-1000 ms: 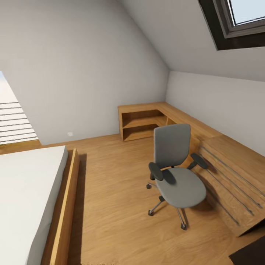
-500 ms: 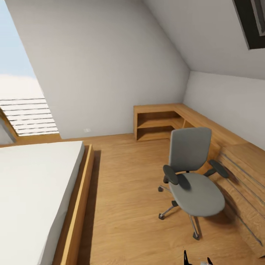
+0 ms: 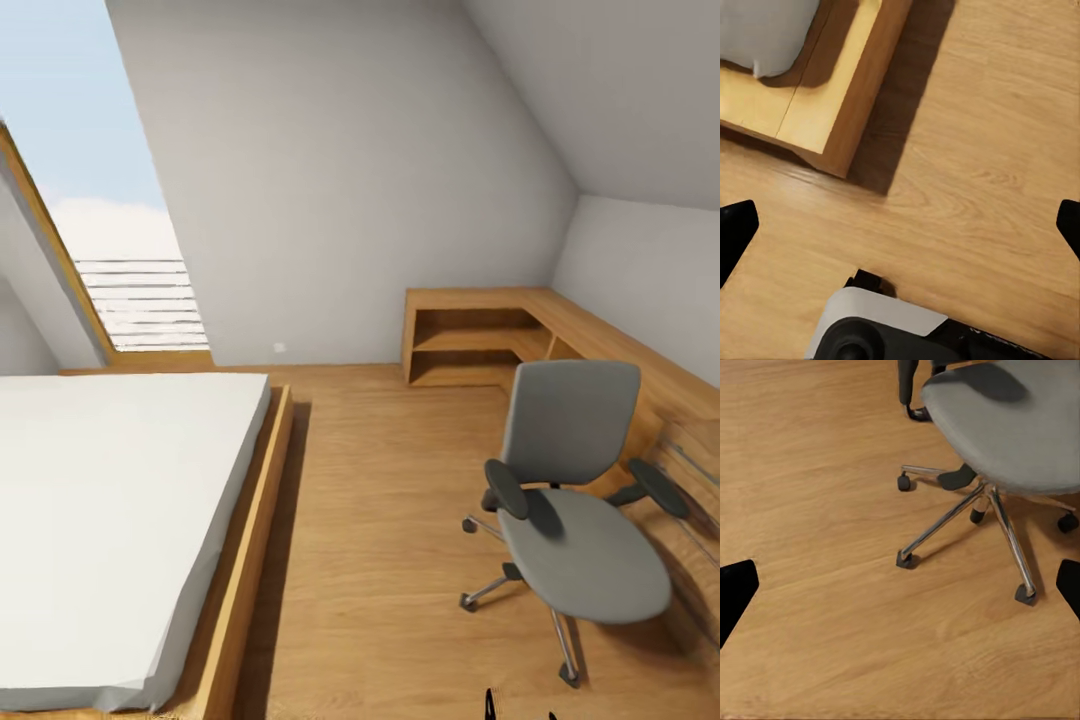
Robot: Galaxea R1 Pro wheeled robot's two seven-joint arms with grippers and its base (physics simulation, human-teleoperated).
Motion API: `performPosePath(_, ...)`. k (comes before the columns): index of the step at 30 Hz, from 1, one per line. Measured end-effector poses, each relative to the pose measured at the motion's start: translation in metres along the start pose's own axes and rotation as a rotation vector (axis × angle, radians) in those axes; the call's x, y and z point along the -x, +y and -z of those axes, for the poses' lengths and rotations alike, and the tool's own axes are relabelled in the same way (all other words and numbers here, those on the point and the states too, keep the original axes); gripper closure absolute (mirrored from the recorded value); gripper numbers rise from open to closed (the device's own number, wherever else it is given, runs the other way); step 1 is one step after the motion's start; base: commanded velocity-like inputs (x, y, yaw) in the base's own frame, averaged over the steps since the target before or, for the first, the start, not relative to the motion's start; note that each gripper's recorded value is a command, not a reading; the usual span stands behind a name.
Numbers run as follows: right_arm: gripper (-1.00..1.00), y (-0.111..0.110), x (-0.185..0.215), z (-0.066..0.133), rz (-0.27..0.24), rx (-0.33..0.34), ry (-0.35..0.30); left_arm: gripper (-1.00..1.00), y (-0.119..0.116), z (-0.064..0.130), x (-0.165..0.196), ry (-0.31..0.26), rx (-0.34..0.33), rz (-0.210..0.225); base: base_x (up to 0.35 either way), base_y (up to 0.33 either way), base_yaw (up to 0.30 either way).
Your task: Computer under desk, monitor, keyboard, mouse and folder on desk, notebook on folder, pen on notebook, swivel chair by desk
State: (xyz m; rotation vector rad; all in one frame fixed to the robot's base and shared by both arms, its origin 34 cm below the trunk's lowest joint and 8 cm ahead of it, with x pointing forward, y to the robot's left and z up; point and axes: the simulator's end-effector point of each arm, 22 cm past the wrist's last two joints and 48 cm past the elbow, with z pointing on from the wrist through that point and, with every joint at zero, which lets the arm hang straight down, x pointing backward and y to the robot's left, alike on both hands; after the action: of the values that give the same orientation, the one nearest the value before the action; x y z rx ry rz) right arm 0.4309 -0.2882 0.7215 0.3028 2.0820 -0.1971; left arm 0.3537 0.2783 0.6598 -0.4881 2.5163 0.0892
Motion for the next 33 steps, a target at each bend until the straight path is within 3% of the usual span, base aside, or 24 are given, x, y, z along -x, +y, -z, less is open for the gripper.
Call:
performPosePath(8,-1.00,0.001,-0.012,0.007,0.011,0.004,0.029,-1.00,-0.003,0.002,0.008,-0.061,-0.010,-0.031,0.013,0.000,0.278)
performPosePath(25,-1.00,-0.005,-0.023,0.012,0.036,0.008,0.060,-1.00,0.000,0.004,-0.002,-0.048,-0.005,-0.041,0.265,0.000,0.047)
performPosePath(33,-1.00,-0.006,-0.024,0.013,0.039,0.008,0.065,-1.00,0.000,0.004,-0.003,-0.046,-0.006,-0.042,0.126,0.000,0.001)
